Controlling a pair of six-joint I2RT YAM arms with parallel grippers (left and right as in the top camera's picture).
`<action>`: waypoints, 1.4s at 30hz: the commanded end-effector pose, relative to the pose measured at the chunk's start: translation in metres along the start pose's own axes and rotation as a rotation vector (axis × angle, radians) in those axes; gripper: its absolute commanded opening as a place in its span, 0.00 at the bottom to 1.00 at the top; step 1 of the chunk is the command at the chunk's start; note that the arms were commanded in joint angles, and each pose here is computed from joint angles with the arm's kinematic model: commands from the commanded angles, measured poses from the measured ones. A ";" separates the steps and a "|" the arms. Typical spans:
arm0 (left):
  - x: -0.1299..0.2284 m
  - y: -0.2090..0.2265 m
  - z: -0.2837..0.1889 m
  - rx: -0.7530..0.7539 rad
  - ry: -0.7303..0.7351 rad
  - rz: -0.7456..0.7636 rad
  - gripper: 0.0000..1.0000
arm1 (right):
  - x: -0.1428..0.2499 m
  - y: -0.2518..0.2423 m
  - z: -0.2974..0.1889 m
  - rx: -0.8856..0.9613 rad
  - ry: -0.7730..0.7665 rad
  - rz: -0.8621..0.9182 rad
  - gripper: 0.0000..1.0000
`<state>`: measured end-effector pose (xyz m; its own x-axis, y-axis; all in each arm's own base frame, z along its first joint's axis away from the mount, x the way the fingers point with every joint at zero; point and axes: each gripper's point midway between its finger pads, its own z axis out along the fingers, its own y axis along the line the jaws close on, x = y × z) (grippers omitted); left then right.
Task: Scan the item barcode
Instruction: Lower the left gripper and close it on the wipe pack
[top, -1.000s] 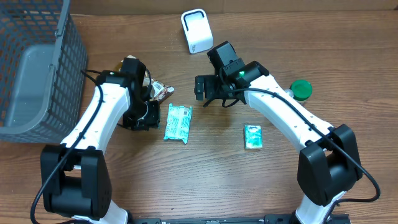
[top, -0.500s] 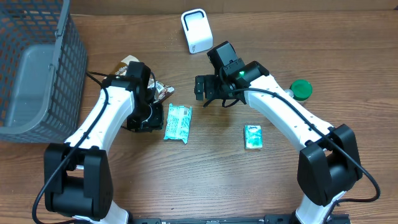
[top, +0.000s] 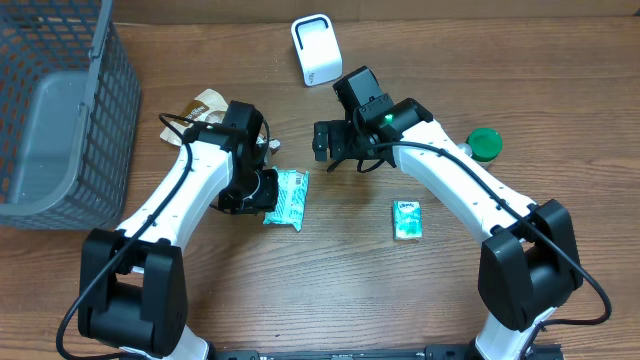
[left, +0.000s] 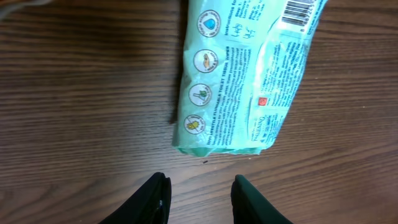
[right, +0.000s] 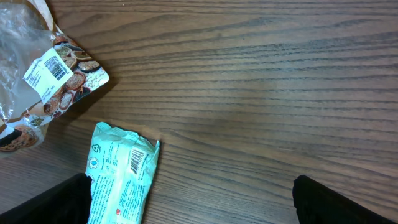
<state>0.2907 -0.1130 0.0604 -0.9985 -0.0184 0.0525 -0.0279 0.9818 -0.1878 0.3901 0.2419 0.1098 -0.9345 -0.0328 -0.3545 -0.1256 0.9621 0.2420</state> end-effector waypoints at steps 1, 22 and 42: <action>0.005 -0.004 0.004 -0.016 0.004 -0.004 0.36 | -0.002 -0.002 0.000 0.006 -0.008 0.002 1.00; 0.003 -0.008 0.006 -0.047 -0.019 -0.005 0.40 | -0.002 -0.002 0.000 0.005 -0.008 0.002 1.00; 0.003 -0.008 0.006 -0.047 -0.020 -0.005 0.41 | -0.002 -0.002 0.000 0.005 -0.008 0.002 1.00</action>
<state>0.2902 -0.1232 0.0582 -0.9993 -0.0198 0.0331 -0.0247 0.9874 -0.1561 0.3901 0.2418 0.1098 -0.9344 -0.0328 -0.3547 -0.1255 0.9622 0.2417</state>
